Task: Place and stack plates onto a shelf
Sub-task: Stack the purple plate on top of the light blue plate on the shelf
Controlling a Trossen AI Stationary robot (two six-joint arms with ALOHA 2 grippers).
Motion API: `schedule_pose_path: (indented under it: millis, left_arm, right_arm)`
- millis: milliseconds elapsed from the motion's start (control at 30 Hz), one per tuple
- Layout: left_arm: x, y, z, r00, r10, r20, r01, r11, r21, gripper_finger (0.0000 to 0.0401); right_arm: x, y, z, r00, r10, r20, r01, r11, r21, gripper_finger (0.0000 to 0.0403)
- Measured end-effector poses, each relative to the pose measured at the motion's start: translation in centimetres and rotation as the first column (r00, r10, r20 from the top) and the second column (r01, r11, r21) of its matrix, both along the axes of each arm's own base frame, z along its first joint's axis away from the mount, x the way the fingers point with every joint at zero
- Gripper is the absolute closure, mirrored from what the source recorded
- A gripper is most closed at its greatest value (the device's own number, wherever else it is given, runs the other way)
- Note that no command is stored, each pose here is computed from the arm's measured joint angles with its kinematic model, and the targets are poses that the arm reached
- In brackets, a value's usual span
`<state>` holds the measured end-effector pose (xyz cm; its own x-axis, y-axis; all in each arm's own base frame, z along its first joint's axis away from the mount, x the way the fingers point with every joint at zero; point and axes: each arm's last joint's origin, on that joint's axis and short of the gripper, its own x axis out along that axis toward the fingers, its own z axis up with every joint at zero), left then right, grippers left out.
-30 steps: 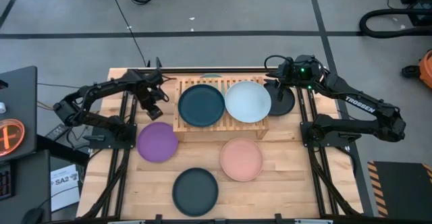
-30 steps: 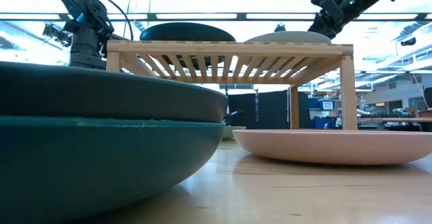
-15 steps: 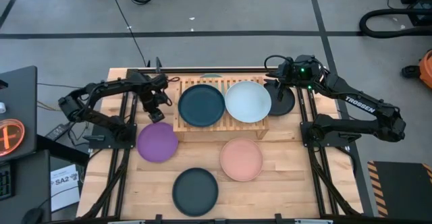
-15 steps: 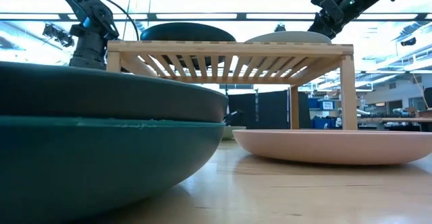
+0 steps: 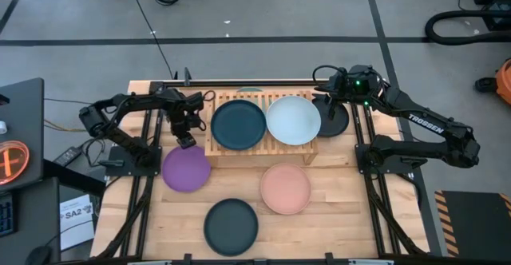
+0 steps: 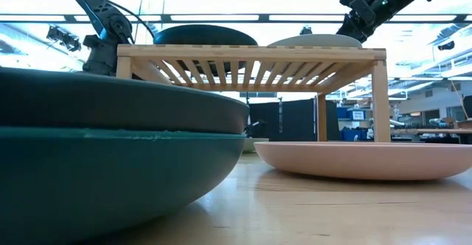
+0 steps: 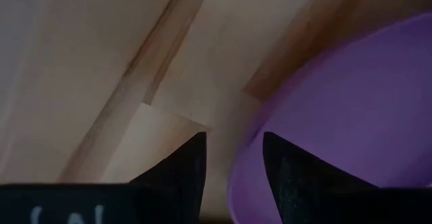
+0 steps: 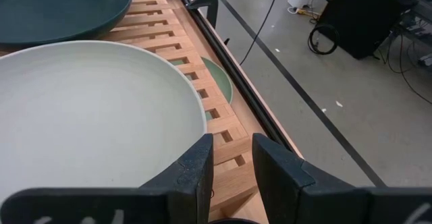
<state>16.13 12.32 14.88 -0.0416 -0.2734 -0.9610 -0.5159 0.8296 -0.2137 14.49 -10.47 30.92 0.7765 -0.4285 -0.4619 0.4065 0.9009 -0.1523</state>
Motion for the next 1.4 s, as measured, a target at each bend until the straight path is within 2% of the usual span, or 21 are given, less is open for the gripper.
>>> schedule_pose_path:
  millis: [267,833,1067,1200,1400]
  left_arm:
    - [0.41,0.18,-0.09,0.999,-0.005,0.037,0.004,1.000,0.029,0.0248]
    - [0.46,0.13,-0.09,0.999,-0.007,0.033,0.006,0.999,0.034,0.0248]
    - [0.33,0.43,-0.14,0.999,0.015,-0.039,-0.010,0.991,0.134,0.0248]
    - [0.31,0.45,-0.14,0.999,0.015,-0.045,-0.009,0.990,0.142,0.0249]
    - [0.31,0.45,-0.14,0.999,0.015,-0.045,-0.008,0.990,0.142,0.0278]
  right_arm:
    - [0.00,0.00,0.00,1.000,0.000,0.000,0.000,1.000,0.000,0.0294]
    - [0.00,0.00,0.00,1.000,0.000,0.000,0.000,1.000,0.000,0.0294]
    - [0.00,0.00,0.00,1.000,0.000,0.000,0.000,1.000,0.000,0.0294]
    - [0.00,-0.01,0.00,1.000,0.000,0.000,0.000,1.000,0.000,0.0294]
    - [0.00,0.00,0.00,1.000,0.000,0.000,0.000,1.000,0.000,0.0294]
